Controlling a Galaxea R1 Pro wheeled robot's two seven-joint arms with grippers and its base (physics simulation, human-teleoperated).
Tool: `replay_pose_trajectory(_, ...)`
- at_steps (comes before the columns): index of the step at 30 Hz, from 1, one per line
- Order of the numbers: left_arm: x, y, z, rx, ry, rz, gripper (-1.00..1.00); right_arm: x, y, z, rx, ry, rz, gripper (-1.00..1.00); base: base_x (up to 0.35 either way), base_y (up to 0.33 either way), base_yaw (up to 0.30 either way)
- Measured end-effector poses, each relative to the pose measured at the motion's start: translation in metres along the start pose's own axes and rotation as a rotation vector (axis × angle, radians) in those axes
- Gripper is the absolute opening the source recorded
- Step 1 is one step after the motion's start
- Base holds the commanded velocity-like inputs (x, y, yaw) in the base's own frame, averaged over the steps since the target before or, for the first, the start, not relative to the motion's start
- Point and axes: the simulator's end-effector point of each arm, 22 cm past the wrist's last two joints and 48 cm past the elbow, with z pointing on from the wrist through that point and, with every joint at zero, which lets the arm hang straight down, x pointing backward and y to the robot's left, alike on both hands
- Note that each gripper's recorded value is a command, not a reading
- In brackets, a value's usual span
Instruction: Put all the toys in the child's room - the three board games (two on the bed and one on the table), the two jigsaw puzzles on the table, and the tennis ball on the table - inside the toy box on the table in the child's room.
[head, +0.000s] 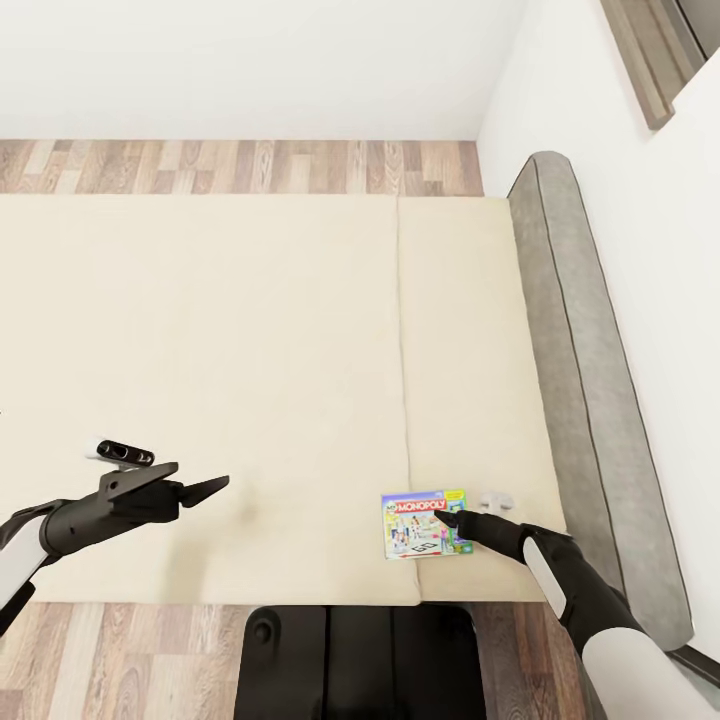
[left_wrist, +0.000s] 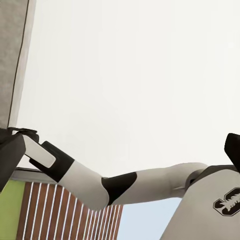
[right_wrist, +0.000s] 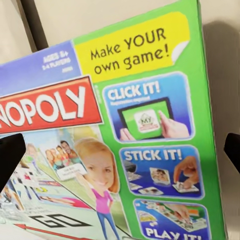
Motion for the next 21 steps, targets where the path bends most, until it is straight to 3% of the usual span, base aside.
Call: replay_pose_trajectory(21, 0.0, 0.002, -0.0008, -0.008, 0.0, 0.001, 1.0, -0.0002, 0.0, 0.0, 0.0, -0.001, -0.001, 1.0, 0.0, 0.044, 0.0)
